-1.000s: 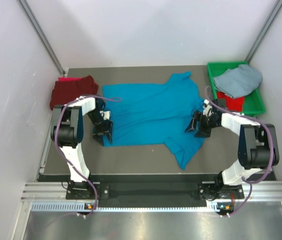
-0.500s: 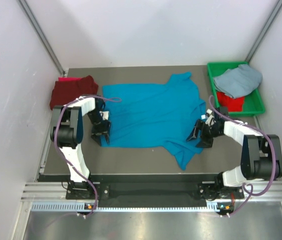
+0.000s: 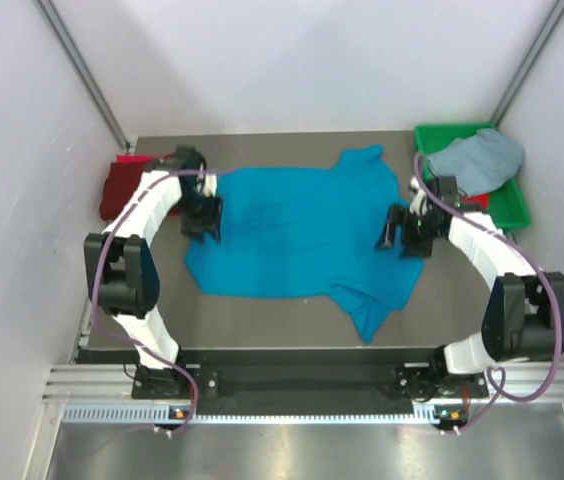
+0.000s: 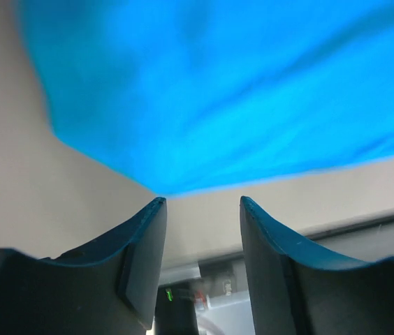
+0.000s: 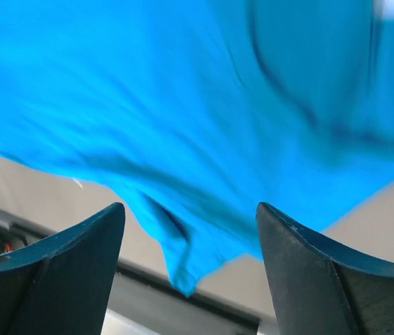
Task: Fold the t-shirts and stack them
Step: Flatten the tshirt out
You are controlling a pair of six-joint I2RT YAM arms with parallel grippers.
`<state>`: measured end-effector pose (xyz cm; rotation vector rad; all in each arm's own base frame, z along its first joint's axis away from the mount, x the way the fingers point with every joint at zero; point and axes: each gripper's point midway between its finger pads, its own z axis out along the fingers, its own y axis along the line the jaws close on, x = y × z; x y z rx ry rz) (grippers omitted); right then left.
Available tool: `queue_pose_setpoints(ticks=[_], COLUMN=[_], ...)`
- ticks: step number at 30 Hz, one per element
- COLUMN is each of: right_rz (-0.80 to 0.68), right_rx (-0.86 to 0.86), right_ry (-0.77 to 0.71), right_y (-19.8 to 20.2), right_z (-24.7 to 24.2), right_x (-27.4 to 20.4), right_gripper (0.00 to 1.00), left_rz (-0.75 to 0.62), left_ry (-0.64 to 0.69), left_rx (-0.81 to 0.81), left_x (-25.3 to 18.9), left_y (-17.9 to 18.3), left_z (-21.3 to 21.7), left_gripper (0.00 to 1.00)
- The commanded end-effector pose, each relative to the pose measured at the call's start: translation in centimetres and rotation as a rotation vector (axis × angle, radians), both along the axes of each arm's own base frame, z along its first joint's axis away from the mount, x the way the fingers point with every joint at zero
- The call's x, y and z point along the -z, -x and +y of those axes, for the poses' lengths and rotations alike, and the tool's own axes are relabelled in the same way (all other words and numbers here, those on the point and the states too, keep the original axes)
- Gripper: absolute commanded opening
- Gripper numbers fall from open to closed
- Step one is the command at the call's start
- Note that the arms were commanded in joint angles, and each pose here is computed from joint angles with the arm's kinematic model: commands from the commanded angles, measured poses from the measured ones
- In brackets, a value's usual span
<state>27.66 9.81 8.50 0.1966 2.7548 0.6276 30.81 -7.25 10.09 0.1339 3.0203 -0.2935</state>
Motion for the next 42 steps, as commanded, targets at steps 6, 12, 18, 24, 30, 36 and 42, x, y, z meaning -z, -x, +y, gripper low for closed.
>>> queue_pose_setpoints(ticks=[6, 12, 18, 24, 30, 36, 42], right_rz=[-0.341, -0.453, -0.49, -0.518, -0.533, -0.547, -0.526], right_rx=[-0.092, -0.126, -0.127, -0.084, -0.076, -0.066, -0.066], right_ry=[0.072, 0.139, 0.187, 0.186, 0.169, 0.159, 0.144], right_y=[-13.6, -19.5, -22.5, -26.1, -29.4, -29.9, -28.9], right_z=[0.5, 0.1, -1.1, -1.9, -1.5, -1.4, -1.2], right_x=[-5.9, -5.9, -5.5, -4.9, -3.8, -4.1, -3.8], right_gripper=[0.77, 0.77, 0.77, 0.78, 0.79, 0.8, 0.8], left_rz=[-0.207, -0.283, -0.396, -0.514, -0.589, -0.636, -0.7], left_ry=[-0.027, -0.085, -0.091, -0.041, -0.059, -0.107, -0.206], left_rx=[0.036, 0.026, -0.055, -0.059, -0.07, -0.123, -0.18], left_x=[-1.1, 3.2, 4.4, 2.3, 3.3, 5.1, 4.9], left_y=[-12.9, -19.5, -24.5, -27.6, -30.2, -32.5, -34.1], left_z=[0.0, 2.0, 3.5, 2.7, 3.0, 4.0, 6.0], left_gripper=[0.53, 0.53, 0.52, 0.53, 0.53, 0.53, 0.53])
